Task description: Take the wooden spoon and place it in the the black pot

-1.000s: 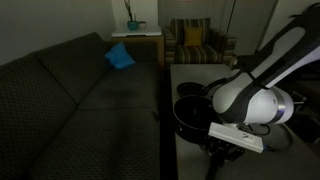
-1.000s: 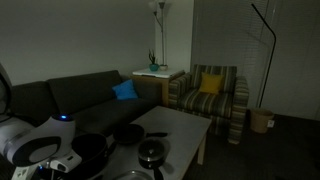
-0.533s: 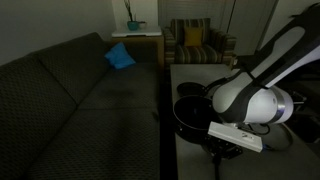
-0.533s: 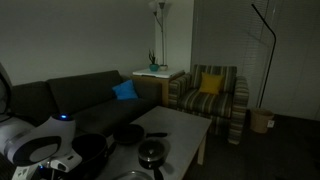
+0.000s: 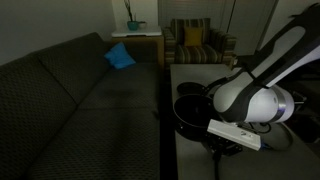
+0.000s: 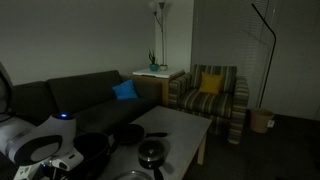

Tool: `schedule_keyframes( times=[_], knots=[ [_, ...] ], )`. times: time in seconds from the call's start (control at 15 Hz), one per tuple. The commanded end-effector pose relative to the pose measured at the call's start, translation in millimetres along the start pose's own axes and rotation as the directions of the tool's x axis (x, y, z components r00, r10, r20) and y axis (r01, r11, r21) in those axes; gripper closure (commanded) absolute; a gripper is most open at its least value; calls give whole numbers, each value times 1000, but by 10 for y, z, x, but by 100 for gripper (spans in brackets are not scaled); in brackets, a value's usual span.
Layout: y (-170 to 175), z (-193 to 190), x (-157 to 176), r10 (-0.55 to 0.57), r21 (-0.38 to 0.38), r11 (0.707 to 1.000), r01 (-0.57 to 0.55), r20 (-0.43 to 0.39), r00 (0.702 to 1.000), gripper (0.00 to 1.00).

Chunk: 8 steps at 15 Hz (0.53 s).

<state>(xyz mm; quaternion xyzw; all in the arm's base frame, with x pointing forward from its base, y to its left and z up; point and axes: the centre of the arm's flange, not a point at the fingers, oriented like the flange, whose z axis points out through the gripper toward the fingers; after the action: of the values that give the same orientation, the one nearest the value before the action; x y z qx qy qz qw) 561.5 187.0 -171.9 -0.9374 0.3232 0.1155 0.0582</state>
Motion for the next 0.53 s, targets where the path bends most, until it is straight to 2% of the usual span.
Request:
schedule_keyframes(
  times=[0.0,0.47],
  knots=[
    [123,-164,59,40,1,999,-40,-52,998,97],
    [277,-386,79,85,7,996,-85,-119,989,97]
  ],
)
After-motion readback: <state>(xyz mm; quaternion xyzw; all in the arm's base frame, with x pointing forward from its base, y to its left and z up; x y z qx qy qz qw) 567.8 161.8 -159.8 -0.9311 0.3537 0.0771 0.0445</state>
